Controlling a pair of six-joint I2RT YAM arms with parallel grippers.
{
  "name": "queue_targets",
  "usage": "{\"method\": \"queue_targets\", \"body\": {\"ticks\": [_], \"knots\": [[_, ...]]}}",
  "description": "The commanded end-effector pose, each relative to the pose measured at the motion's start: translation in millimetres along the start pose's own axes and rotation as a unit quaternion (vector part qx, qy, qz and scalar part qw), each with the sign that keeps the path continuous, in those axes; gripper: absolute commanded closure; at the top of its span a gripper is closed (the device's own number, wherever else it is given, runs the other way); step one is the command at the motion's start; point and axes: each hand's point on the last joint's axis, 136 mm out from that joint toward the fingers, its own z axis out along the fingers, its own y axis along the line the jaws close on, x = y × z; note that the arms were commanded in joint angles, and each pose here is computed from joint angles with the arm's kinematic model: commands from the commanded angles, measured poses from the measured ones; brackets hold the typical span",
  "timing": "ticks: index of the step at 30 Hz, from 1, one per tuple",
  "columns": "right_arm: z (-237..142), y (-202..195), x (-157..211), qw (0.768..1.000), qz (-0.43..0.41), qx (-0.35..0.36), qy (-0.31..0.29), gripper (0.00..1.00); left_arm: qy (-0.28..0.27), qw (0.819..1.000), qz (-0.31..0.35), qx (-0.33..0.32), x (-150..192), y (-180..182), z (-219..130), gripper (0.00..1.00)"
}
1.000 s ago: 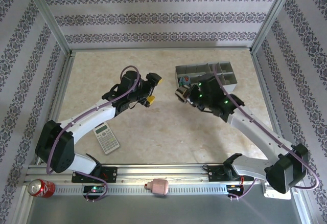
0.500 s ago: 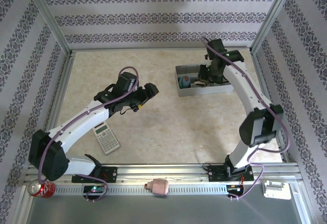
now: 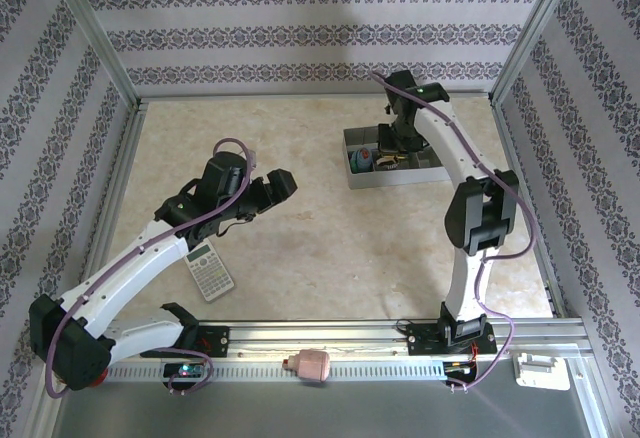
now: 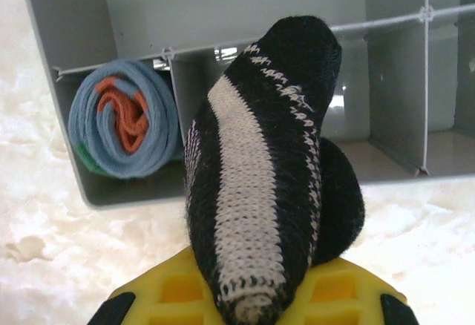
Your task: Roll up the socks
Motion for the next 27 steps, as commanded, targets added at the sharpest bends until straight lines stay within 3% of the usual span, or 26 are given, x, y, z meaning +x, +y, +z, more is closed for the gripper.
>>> {"method": "queue_targets", "body": {"ticks": [1,13,27], "knots": [[5,3,-9,1.0,-0.026,0.016,-0.005,1.0,-0.011,1.0,0.007,-0.001,-2,4,-2,0.12],[47,0,-4,0.994,-0.065,0.069,0.05,1.0,-0.016,1.0,0.007,0.001,-5,1,-9,0.12],[90,6,-2,0.992,-0.061,0.054,0.091,1.0,-0.027,1.0,0.002,-0.002,-8,3,-19,0.12]]}}
